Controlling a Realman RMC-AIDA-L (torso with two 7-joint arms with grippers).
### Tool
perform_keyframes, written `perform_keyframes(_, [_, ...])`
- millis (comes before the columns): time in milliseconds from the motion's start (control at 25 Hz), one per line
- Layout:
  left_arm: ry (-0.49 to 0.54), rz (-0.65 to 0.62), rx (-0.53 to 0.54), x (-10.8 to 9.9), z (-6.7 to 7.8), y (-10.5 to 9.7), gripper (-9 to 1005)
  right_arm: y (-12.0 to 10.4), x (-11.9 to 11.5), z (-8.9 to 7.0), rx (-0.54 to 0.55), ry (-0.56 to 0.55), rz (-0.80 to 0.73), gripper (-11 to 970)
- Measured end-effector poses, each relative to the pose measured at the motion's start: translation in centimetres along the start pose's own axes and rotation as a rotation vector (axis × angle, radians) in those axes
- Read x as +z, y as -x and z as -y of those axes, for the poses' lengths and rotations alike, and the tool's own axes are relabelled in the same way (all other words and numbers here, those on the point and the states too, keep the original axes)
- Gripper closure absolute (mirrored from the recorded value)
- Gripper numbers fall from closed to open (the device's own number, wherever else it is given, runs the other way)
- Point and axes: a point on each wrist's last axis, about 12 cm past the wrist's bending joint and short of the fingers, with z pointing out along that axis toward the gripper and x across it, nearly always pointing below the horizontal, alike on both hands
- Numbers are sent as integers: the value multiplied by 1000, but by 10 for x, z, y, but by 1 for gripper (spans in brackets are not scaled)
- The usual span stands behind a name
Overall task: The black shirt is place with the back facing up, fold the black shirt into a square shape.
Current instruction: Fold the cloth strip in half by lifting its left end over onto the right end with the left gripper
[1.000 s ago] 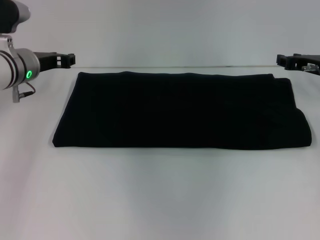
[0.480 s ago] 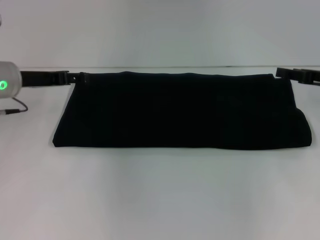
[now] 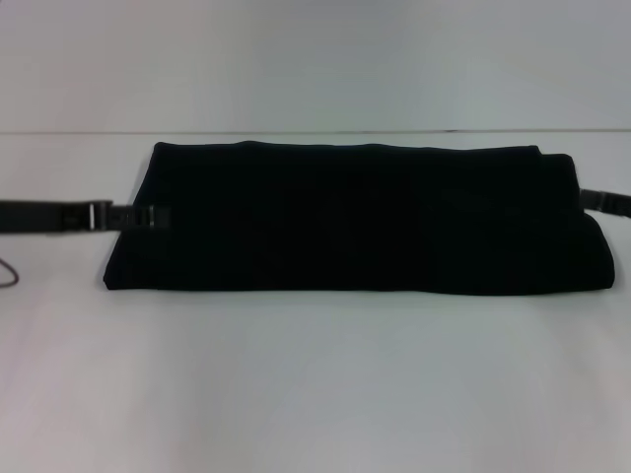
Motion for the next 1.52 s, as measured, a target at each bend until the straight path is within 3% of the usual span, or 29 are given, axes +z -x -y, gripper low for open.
perform_keyframes(360, [-22, -37, -74, -5, -4, -21, 148, -7, -30, 10, 36, 15, -37, 308])
perform_keyframes(560, [38, -28, -81, -5, -12, -24, 147, -7, -39, 16, 54, -8, -53, 318])
perform_keyframes(1160, [44, -108, -121, 0, -10, -27, 148, -6, -34, 7, 26, 38, -115, 329])
perform_keyframes(1520, [99, -74, -121, 2, -16, -25, 147, -7, -26, 16, 28, -61, -107, 336])
